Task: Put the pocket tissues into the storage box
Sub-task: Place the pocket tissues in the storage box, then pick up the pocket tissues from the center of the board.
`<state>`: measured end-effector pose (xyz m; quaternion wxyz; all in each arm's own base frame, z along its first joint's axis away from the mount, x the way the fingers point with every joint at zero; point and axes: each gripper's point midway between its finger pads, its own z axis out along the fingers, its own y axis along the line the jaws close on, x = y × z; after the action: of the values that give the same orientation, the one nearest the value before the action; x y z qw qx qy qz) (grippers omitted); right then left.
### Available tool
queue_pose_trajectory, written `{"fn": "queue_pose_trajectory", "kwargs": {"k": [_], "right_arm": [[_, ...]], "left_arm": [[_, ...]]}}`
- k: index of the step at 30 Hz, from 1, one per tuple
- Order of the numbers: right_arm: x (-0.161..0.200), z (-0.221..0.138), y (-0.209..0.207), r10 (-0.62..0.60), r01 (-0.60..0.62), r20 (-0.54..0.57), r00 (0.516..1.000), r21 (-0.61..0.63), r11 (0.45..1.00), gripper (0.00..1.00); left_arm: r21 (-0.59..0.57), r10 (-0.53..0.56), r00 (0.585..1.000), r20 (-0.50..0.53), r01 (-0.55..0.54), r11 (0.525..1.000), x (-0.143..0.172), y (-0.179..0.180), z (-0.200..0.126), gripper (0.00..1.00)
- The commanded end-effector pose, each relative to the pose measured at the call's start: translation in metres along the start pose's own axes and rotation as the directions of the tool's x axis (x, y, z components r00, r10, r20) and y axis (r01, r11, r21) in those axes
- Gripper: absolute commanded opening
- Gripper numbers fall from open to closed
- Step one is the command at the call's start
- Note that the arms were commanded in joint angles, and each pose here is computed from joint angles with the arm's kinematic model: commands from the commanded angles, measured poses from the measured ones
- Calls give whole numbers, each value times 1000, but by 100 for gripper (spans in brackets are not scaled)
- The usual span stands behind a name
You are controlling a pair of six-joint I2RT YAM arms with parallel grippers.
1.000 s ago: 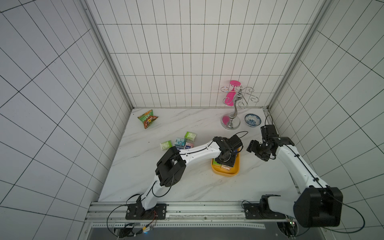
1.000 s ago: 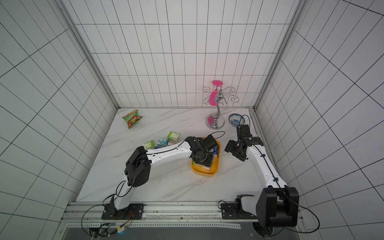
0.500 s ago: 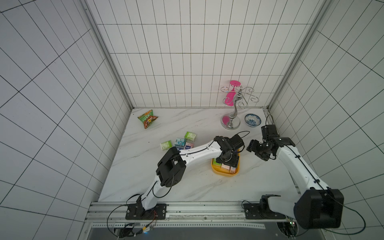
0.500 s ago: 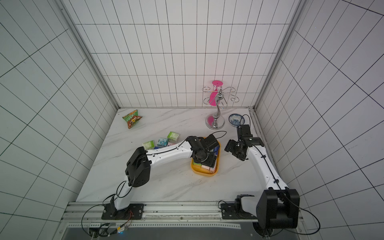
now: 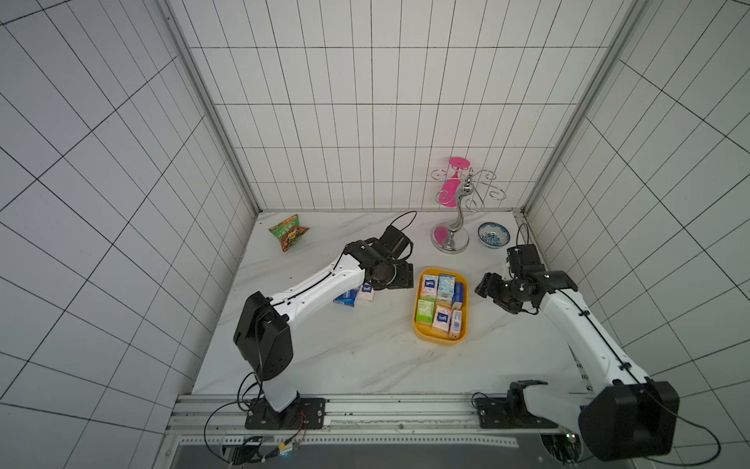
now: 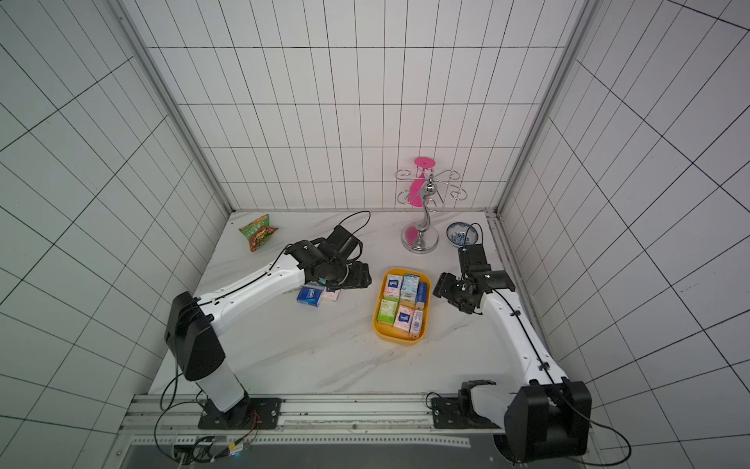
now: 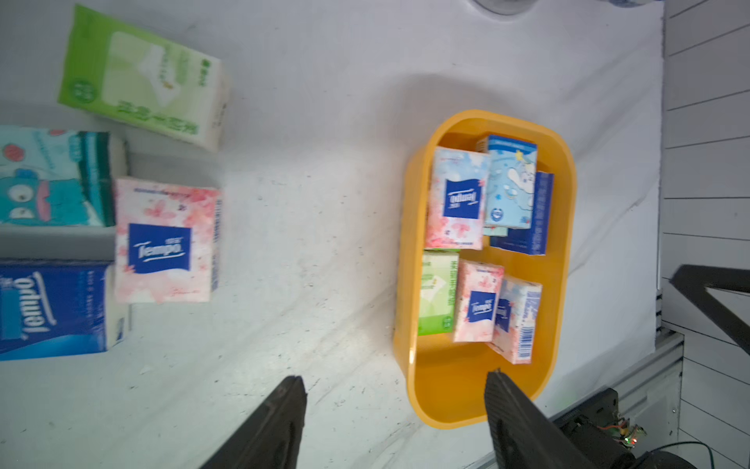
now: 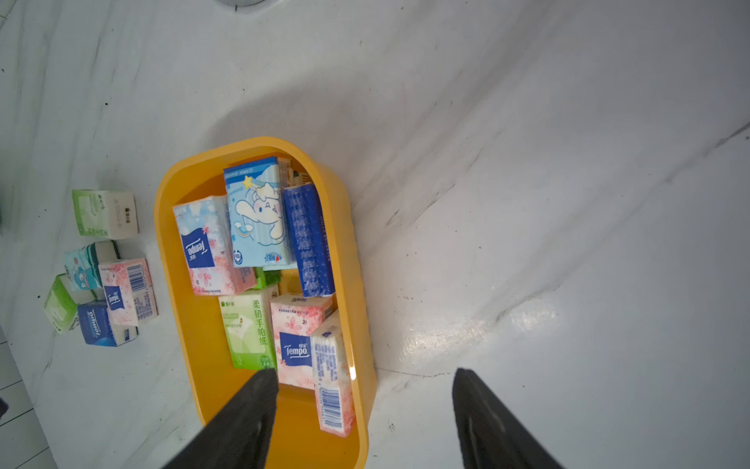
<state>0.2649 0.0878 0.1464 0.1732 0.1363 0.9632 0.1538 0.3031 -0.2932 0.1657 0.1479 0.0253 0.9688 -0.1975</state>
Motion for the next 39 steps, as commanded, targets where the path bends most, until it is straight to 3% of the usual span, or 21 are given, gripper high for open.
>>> {"fn": "queue_pose_trajectory", "kwargs": {"k": [1,6,12,26,39], "right_arm": [[-2,-6,18,-22,21,-8,1000,-23,1000,72],[-1,-4,37,-48,47,-12,999,-59,997,73],[2,5,41,-53,51,-37,998,-62,997,73],[-7,6,44,-82,81,-34,996,-42,996,73],[-7,-2,41,-103,102,-19,995,-28,994,73]], "left_arm": [[-8,-14,1000,5,14,1000,-4,30,-5,73],[-37,9,1000,-18,-9,999,-12,74,-4,73],[-94,99,994,-53,-104,990,-22,99,12,73],[-168,76,987,-145,-100,981,-28,126,75,73],[-220,98,984,-151,-130,967,-25,121,92,73]]}}
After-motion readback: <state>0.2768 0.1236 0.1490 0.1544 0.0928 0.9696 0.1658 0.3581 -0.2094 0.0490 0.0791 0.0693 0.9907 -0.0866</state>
